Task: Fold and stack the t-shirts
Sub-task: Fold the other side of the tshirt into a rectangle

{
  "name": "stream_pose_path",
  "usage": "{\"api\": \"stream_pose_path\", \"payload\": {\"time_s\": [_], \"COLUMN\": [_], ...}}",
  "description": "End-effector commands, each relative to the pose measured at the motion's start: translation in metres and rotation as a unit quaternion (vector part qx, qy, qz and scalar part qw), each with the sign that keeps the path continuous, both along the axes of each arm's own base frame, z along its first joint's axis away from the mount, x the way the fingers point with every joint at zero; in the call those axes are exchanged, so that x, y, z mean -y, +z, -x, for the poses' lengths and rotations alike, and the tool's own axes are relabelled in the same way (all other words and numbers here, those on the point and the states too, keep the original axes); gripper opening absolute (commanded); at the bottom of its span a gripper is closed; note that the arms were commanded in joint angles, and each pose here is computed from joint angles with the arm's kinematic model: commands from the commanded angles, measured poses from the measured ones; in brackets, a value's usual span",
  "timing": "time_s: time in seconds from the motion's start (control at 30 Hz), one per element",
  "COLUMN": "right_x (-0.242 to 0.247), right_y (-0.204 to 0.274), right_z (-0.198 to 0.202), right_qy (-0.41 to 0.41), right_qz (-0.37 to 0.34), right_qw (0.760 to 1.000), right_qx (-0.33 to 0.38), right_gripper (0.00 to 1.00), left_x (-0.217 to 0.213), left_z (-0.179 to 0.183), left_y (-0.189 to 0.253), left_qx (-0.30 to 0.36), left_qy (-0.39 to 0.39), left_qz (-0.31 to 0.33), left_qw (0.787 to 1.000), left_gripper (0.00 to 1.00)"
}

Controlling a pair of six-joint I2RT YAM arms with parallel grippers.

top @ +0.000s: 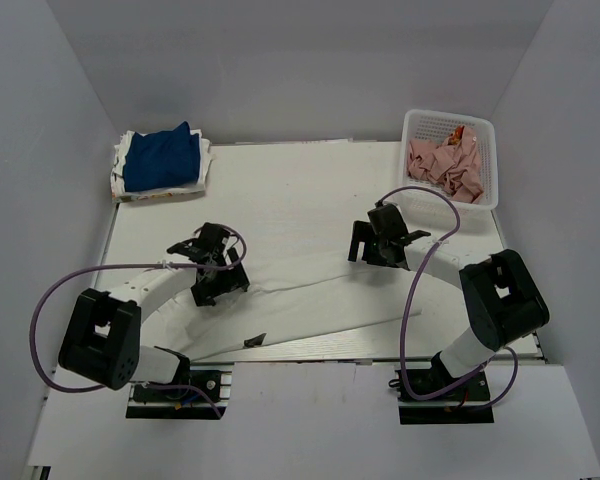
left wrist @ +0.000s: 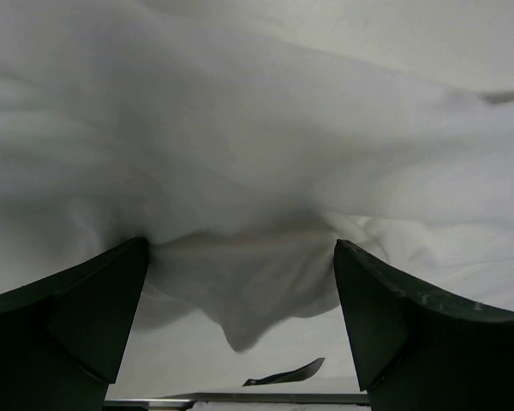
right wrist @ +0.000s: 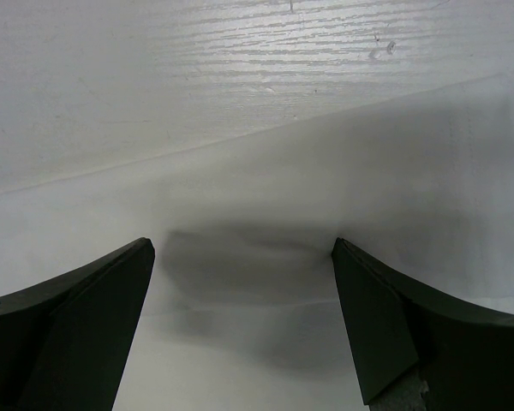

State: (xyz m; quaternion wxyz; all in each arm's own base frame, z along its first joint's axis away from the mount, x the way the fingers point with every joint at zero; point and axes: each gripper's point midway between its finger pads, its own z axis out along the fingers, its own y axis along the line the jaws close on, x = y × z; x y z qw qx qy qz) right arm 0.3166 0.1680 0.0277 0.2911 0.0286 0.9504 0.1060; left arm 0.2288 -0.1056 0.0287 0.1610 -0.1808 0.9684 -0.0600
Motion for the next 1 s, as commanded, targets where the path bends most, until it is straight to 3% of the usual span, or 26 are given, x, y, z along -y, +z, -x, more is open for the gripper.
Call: {"api": "stream_pose_path", "payload": {"time_s": [0.0, 0.1, 0.2, 0.33, 0.43, 0.53, 0.67, 0.77, 0.87, 0.97], "right_x": [0.006, 0.008, 0.008, 0.009, 0.010, 0.012, 0.011, 0.012, 0.013, 0.015], "right_y": [-0.003, -0.002, -0.004, -0.006, -0.005, -0.002, 0.007, 0.017, 0.026, 0.030], "right_z": [-0.001, -0.001, 0.001, 0.002, 0.001, -0.001, -0.004, -0.010, -0.016, -0.021], "right_qy": [-0.014, -0.021, -0.021, -0.023, -0.025, -0.026, -0.022, -0.017, -0.018, -0.020], "right_qz": [0.011, 0.010, 0.010, 0.009, 0.011, 0.011, 0.007, 0.014, 0.023, 0.029], "right_qw": [1.000, 1.000, 1.000, 1.000, 1.000, 1.000, 1.000, 0.999, 0.999, 0.998], "right_qx": [-0.011, -0.005, -0.006, -0.007, -0.005, -0.001, 0.012, 0.025, 0.039, 0.044], "right_gripper": [0.91, 0.91, 0.91, 0.91, 0.91, 0.91, 0.91, 0.91, 0.91, 0.91], "left_x": [0.013, 0.020, 0.045, 0.077, 0.076, 0.079, 0.064, 0.055, 0.034, 0.030], "left_z": [0.024, 0.047, 0.060, 0.082, 0.101, 0.098, 0.046, 0.012, 0.002, 0.000], "left_y": [0.005, 0.005, 0.022, 0.042, 0.033, 0.043, 0.077, 0.107, 0.093, 0.065], "left_qx": [-0.022, -0.033, -0.023, -0.042, -0.084, -0.076, 0.024, 0.089, 0.081, 0.029], "left_qy": [-0.006, -0.019, -0.049, -0.104, -0.112, -0.137, -0.124, -0.106, -0.041, -0.010], "left_qz": [0.050, 0.086, 0.172, 0.272, 0.264, 0.253, 0.167, 0.124, 0.081, 0.062], "left_qw": [0.998, 0.996, 0.984, 0.956, 0.954, 0.955, 0.978, 0.983, 0.993, 0.998], "left_gripper": [1.00, 1.00, 1.00, 1.00, 1.00, 1.00, 1.00, 1.00, 1.00, 1.00]}}
